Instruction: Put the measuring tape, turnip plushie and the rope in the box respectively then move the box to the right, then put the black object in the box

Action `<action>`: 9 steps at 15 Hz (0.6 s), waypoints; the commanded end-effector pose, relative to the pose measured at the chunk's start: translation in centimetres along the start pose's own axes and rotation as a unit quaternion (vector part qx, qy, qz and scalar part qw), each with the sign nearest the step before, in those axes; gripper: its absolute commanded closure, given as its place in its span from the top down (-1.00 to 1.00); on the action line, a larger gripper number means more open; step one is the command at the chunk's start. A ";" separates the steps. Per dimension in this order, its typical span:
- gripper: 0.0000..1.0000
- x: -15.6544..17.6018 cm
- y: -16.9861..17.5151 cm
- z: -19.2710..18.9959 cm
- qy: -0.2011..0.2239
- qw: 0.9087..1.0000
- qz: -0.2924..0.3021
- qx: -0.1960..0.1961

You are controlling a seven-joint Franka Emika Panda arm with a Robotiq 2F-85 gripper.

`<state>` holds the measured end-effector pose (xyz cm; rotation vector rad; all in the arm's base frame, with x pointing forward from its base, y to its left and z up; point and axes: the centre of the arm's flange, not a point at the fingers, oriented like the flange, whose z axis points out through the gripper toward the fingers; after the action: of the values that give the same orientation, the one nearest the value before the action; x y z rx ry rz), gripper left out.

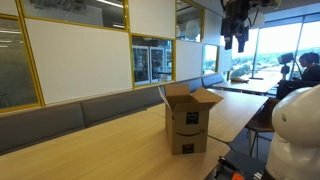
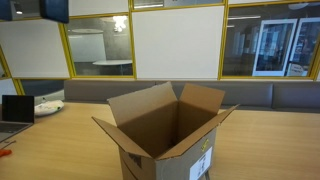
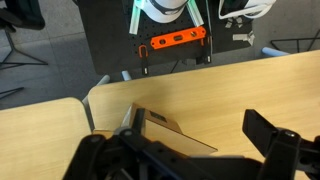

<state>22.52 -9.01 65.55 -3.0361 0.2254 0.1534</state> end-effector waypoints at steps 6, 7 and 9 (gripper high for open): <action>1.00 0.7 0.8 2.8 -0.025 1.000 0.010 -0.010; 1.00 0.8 1.0 3.0 -0.020 1.000 0.015 -0.016; 1.00 0.7 1.2 3.3 -0.017 0.999 0.019 -0.019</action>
<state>22.69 -9.98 62.14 -3.0650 0.2802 0.2155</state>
